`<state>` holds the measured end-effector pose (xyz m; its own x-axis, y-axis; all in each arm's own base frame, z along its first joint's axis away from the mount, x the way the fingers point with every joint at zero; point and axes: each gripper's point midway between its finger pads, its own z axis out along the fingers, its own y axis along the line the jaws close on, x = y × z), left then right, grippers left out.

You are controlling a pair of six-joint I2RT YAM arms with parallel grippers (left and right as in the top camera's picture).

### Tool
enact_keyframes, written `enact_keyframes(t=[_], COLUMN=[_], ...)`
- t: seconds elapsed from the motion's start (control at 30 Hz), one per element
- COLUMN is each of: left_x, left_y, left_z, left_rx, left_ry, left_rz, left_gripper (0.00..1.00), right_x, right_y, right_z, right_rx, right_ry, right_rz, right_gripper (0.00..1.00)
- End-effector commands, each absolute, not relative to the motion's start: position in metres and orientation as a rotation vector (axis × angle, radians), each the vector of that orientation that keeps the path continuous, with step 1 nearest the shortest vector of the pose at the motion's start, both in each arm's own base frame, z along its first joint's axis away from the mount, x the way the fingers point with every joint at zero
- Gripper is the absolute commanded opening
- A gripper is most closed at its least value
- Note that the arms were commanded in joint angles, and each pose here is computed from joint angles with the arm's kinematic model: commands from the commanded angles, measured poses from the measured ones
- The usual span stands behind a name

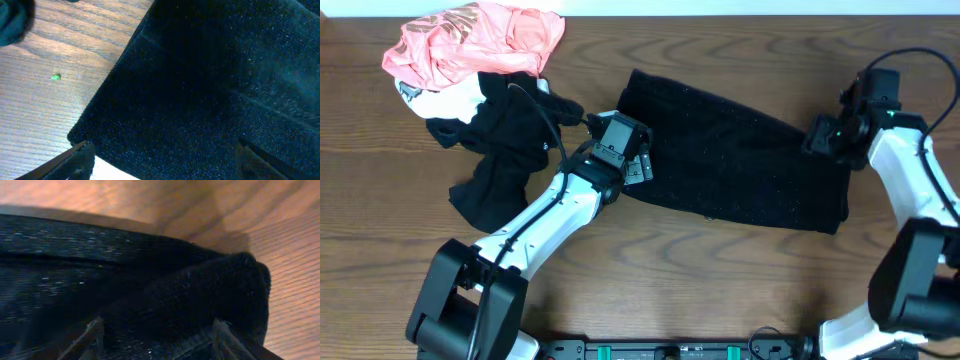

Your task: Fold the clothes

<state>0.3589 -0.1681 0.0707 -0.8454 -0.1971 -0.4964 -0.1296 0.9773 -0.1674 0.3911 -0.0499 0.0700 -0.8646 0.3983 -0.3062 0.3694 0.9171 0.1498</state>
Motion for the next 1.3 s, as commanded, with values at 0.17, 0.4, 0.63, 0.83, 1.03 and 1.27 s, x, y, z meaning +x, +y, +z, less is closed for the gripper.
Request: enact_keyframes(t=[0.17, 0.4, 0.63, 0.83, 1.03, 1.27], left_x=[0.362, 0.363, 0.363, 0.363, 0.363, 0.369], left_y=[-0.169, -0.17, -0.17, -0.17, -0.17, -0.161], left_z=[0.071, 0.072, 0.072, 0.072, 0.072, 0.089], left_rx=[-0.241, -0.242, -0.241, -0.241, -0.227, -0.238], left_ry=[2.587, 2.582, 2.583, 2.582, 2.583, 2.55], left_rz=[-0.171, -0.175, -0.175, -0.176, -0.171, -0.179], left_gripper=[0.89, 0.89, 0.89, 0.89, 0.89, 0.89], right_x=[0.399, 0.404, 0.403, 0.413, 0.424, 0.437], right_y=[-0.065, -0.076, -0.072, -0.079, -0.084, -0.068], right_z=[0.069, 0.069, 0.07, 0.071, 0.06, 0.107], right_rx=[0.591, 0.559, 0.552, 0.525, 0.523, 0.393], right_ry=[2.711, 2.69, 2.695, 2.659, 2.638, 2.55], right_rz=[0.104, 0.112, 0.141, 0.096, 0.081, 0.195], right_gripper=[0.73, 0.73, 0.72, 0.73, 0.71, 0.76])
